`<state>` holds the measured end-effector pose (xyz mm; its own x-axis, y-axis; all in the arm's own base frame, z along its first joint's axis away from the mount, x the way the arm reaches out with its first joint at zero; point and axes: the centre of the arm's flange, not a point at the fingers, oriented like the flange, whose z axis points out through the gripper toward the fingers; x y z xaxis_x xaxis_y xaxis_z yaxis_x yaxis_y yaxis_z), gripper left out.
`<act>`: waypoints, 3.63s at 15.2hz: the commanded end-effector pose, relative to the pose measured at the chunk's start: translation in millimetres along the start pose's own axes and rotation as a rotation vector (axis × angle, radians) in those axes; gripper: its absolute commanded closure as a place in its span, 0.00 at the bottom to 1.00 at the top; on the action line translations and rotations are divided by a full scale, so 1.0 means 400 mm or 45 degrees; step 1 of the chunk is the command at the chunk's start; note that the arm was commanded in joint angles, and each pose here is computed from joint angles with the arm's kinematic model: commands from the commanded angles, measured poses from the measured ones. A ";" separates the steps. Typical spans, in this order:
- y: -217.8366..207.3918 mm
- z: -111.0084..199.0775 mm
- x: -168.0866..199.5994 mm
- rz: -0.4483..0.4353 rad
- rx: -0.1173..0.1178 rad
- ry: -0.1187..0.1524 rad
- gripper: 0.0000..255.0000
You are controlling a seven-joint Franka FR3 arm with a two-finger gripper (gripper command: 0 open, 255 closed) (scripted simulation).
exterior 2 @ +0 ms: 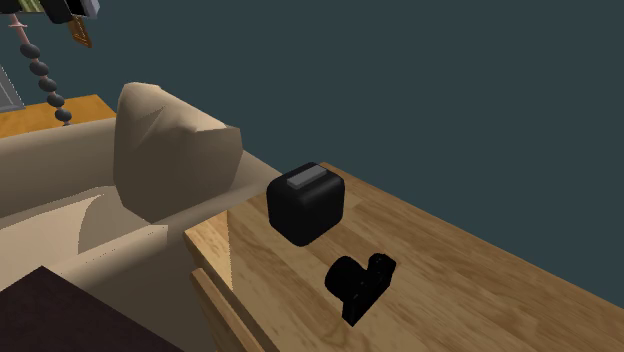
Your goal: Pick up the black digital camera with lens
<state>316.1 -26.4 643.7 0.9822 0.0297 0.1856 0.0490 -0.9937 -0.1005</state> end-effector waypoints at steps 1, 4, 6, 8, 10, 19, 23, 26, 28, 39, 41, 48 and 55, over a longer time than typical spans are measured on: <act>0.000 0.000 0.000 0.000 0.000 0.000 0.00; 0.078 0.057 0.019 0.004 -0.004 -0.004 0.00; 0.131 0.094 0.031 0.007 -0.006 -0.007 0.00; 0.183 0.132 0.043 0.010 -0.008 -0.010 0.00; 0.236 0.169 0.054 0.012 -0.011 -0.013 0.00; 0.473 0.337 0.104 0.025 -0.022 -0.026 0.00; 0.579 0.411 0.125 0.030 -0.027 -0.032 0.00; 0.659 0.467 0.141 0.034 -0.030 -0.036 0.00; 0.712 0.503 0.151 0.037 -0.033 -0.039 0.00; 1.007 0.704 0.202 0.052 -0.046 -0.055 0.00; 1.061 0.741 0.210 0.055 -0.048 -0.058 0.00; 1.210 0.852 0.230 0.063 -0.055 -0.066 0.00; 1.218 0.937 0.214 0.063 -0.055 -0.066 0.00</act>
<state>492.4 -468.4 248.1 0.9914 -0.0148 0.1300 -0.0062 -0.9978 -0.0659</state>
